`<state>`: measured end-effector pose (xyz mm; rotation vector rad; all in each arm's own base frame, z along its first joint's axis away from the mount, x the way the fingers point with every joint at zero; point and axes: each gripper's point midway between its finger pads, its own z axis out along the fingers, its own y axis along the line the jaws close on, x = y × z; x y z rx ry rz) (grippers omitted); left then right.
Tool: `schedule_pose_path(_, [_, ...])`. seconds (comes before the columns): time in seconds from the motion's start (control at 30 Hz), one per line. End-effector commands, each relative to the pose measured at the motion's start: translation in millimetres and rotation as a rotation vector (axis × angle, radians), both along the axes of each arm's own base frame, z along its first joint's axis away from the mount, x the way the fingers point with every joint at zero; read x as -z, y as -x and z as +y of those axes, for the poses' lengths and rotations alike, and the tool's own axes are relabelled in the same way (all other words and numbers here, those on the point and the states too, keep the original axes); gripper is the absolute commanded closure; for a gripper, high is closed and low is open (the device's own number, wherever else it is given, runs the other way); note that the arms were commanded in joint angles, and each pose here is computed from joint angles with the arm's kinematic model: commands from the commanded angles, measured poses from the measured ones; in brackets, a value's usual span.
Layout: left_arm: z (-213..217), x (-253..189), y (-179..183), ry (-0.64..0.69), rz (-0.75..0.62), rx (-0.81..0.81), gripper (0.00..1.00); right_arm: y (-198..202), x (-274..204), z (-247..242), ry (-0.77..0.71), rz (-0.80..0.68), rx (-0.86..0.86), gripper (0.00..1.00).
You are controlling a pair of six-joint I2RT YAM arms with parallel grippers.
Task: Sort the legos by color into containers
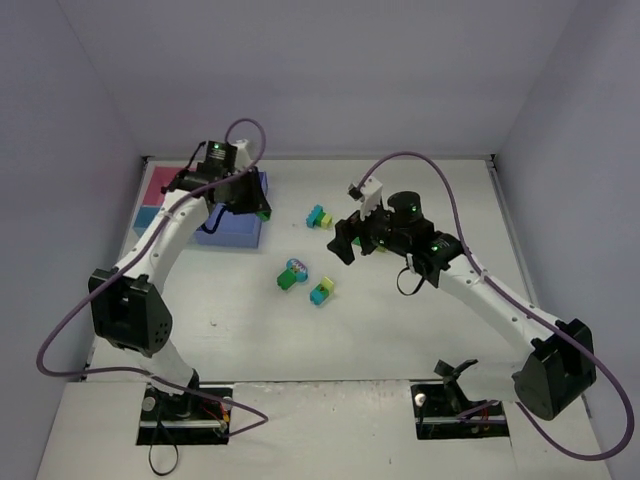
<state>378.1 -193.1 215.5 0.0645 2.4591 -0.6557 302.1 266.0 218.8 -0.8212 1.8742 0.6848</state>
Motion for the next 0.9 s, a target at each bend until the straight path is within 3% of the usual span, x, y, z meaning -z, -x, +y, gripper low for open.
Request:
schedule_pose_path(0.0, [76,-11,-47,-0.222,-0.116,-0.194,1.00,-12,-23,-20,-0.054,-0.054,0.127,0.13])
schedule_pose_path(0.07, [97,6,-66,-0.284,-0.099,-0.249,0.99,-11,-16,-30,-0.061,-0.017,0.170,0.13])
schedule_pose_path(0.23, [131,30,-105,-0.351,-0.067,-0.323,0.76,-5,-12,-49,-0.060,-0.004,0.245,0.13])
schedule_pose_path(0.43, [136,53,-133,-0.383,-0.041,-0.301,0.55,2,-5,-69,-0.042,0.017,0.317,0.13])
schedule_pose_path(0.67, [117,38,-132,-0.336,-0.088,-0.223,0.51,10,2,-85,-0.045,0.036,0.380,0.14])
schedule_pose_path(0.87, [27,16,-108,-0.312,-0.256,0.110,0.51,7,18,-105,-0.028,0.100,0.477,0.15])
